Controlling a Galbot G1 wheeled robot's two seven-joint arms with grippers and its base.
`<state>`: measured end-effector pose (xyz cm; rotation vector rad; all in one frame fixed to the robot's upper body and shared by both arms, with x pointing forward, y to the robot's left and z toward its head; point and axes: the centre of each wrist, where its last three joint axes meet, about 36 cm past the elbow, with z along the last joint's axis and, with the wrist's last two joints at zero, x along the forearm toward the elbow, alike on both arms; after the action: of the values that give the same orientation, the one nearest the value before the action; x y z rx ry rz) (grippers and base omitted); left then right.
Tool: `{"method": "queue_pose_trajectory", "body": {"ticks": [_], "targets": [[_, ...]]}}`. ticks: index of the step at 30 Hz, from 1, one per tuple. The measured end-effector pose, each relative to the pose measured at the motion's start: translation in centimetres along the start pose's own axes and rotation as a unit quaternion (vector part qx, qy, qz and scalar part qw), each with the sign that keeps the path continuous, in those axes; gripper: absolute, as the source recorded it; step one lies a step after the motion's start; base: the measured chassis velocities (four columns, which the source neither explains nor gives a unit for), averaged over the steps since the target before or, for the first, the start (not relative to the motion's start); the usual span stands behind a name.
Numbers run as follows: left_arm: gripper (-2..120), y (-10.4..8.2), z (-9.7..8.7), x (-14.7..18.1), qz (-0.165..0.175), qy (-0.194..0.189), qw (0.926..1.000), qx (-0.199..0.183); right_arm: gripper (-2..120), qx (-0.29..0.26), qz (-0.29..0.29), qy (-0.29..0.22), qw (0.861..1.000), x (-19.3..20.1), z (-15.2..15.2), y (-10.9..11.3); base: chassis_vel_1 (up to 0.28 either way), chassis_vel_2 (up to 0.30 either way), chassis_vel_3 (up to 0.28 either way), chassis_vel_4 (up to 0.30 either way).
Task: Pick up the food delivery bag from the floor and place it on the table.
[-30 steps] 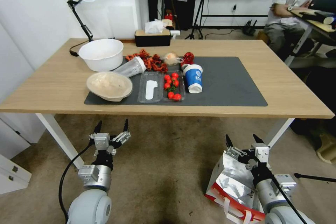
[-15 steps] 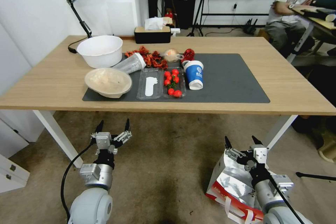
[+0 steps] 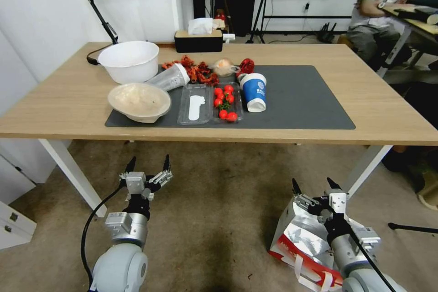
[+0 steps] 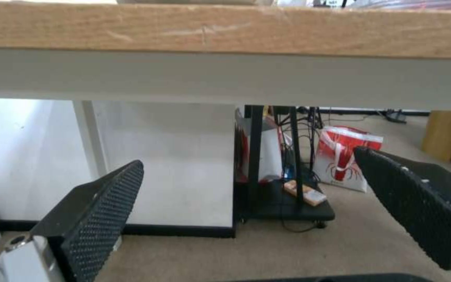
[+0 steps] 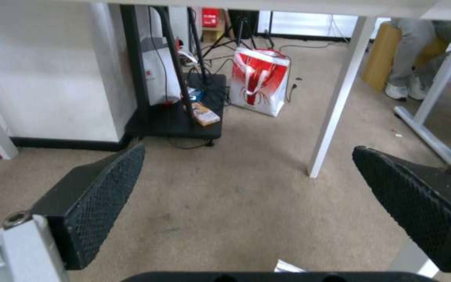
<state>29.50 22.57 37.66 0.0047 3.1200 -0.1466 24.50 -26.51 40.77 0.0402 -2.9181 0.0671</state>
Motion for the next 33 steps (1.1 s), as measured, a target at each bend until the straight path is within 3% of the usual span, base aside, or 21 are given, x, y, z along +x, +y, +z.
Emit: {"method": "queue_pose_trajectory", "body": {"ticks": [33], "targets": [[100,-0.12,0.40,-0.71,0.005,-0.002,1.0000,0.003,100,0.003,0.007,0.007,1.000,-0.29,0.68,-0.10,0.000,0.000,0.000,0.000]]}}
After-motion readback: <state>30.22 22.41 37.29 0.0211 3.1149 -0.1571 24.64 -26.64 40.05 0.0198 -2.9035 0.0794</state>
